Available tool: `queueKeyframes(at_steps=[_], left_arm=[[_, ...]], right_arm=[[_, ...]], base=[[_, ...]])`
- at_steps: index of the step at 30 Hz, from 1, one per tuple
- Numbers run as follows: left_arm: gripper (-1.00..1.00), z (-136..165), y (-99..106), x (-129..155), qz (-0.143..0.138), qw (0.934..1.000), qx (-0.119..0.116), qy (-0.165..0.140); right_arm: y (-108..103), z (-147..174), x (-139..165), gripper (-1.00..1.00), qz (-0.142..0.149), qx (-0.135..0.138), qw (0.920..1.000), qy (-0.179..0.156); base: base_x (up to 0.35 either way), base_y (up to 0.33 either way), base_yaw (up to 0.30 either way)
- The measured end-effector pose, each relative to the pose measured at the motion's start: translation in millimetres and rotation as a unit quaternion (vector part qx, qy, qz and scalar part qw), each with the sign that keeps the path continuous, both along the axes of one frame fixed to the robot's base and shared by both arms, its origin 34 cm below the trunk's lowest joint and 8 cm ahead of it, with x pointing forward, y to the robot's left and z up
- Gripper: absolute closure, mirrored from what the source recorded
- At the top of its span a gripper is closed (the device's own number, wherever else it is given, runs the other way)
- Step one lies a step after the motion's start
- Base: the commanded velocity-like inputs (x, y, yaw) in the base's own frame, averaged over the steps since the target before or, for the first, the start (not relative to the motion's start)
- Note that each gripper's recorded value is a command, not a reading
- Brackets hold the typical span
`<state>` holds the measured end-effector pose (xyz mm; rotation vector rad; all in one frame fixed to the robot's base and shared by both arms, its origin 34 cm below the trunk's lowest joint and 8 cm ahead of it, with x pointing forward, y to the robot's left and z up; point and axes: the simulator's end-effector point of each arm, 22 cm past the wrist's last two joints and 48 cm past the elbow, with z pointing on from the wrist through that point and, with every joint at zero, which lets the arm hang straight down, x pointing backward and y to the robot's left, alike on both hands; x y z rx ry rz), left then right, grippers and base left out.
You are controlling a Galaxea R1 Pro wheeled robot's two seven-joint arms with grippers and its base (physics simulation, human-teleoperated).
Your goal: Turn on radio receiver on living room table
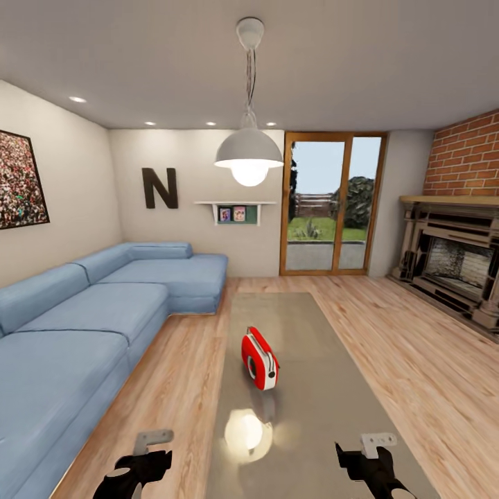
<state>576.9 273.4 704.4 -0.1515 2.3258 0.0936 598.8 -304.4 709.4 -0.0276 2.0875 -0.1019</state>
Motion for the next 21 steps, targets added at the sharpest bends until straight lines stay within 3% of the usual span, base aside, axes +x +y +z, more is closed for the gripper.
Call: queueKeyframes(at_steps=[8,21], left_arm=[[-1.0,-0.1,0.1,-0.1,0.0,1.0,0.0,0.0],[-1.0,-0.2,0.1,-0.1,0.0,1.0,0.0,0.0]], right_arm=[[0.0,0.0,0.0,-1.0,0.0,0.0,1.0,0.0],[0.9,-0.1,0.0,-1.0,0.002,-0.001,1.0,0.0]], base=[[0.185,0.165,0.0],[0.012,0.01,0.0]])
